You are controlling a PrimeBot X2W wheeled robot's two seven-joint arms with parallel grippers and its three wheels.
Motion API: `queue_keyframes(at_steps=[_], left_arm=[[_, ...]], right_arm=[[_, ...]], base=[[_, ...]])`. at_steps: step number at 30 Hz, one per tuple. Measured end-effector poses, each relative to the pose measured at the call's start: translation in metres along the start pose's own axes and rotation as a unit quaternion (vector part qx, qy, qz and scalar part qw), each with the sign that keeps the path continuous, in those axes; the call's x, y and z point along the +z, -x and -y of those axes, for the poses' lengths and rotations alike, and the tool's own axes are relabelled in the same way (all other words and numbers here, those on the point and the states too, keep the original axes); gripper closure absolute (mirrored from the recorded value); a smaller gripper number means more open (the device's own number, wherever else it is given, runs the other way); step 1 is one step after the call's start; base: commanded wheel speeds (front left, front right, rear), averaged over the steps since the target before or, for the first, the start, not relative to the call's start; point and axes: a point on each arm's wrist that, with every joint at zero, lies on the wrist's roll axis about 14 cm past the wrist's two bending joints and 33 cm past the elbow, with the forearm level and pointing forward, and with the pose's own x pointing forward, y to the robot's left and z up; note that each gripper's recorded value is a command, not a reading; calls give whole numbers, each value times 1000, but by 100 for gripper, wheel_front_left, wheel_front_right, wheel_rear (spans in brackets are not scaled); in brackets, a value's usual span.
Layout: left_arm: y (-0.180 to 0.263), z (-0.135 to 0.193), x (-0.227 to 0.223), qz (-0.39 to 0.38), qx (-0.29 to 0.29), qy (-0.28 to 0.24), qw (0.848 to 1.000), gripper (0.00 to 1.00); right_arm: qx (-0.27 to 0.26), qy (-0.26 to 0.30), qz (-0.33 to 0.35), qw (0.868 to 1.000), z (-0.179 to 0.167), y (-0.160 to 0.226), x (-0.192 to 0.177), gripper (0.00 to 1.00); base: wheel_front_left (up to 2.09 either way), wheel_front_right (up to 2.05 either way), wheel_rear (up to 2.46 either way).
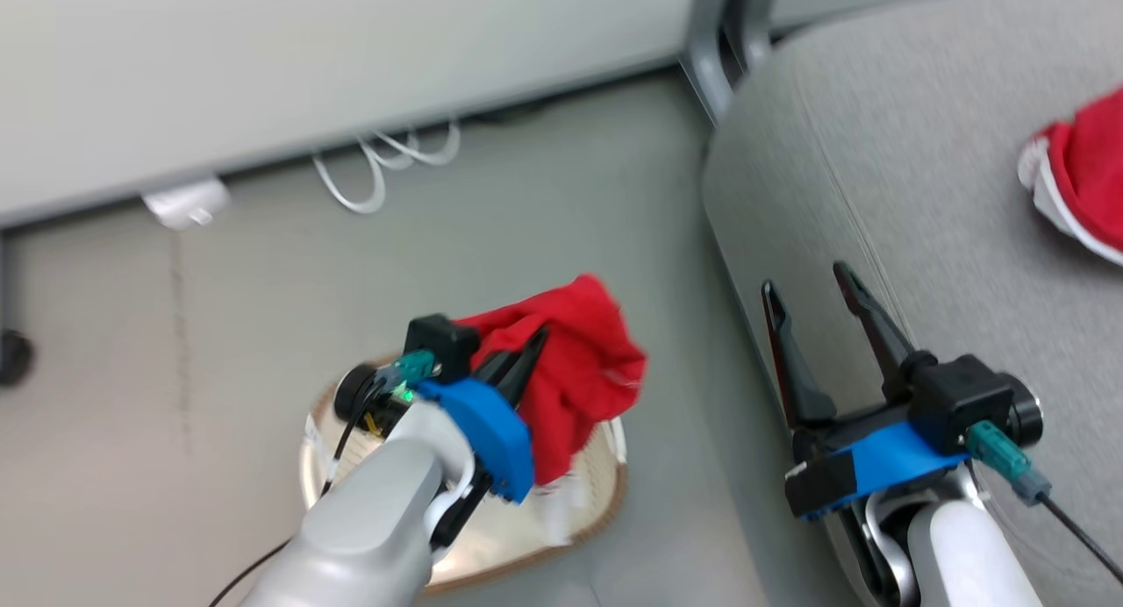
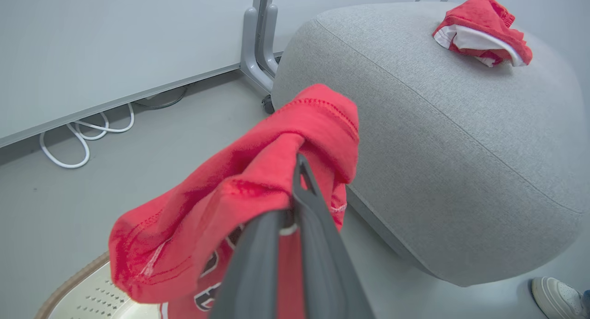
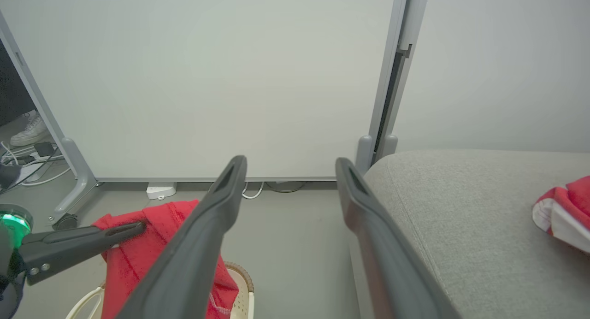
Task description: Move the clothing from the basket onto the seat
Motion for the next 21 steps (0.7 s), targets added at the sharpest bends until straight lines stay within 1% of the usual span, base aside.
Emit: queue_keyframes(at_steps=[4,8,10,14,21], left_arm=[[15,14,59,63,-8,-31,997,100],[34,27,104,111,-12,-48,993,100],[42,33,123,127,-15,-68,990,100],[54,42,153,145,-14,-99,984,100],[65,51,189,163,-7,-121,979,100]], right_arm=[[24,-8,13,1000,-19,10,13,0],[50,-9,28,998,-38,16,27,0],[61,-10,36,997,-46,19,33,0],[78,-14,50,996,-58,25,44,0],[89,-19,59,994,-66,29,50,0]], base=[[0,0,0],[0,0,0],[0,0,0],[0,0,0],[0,0,0]])
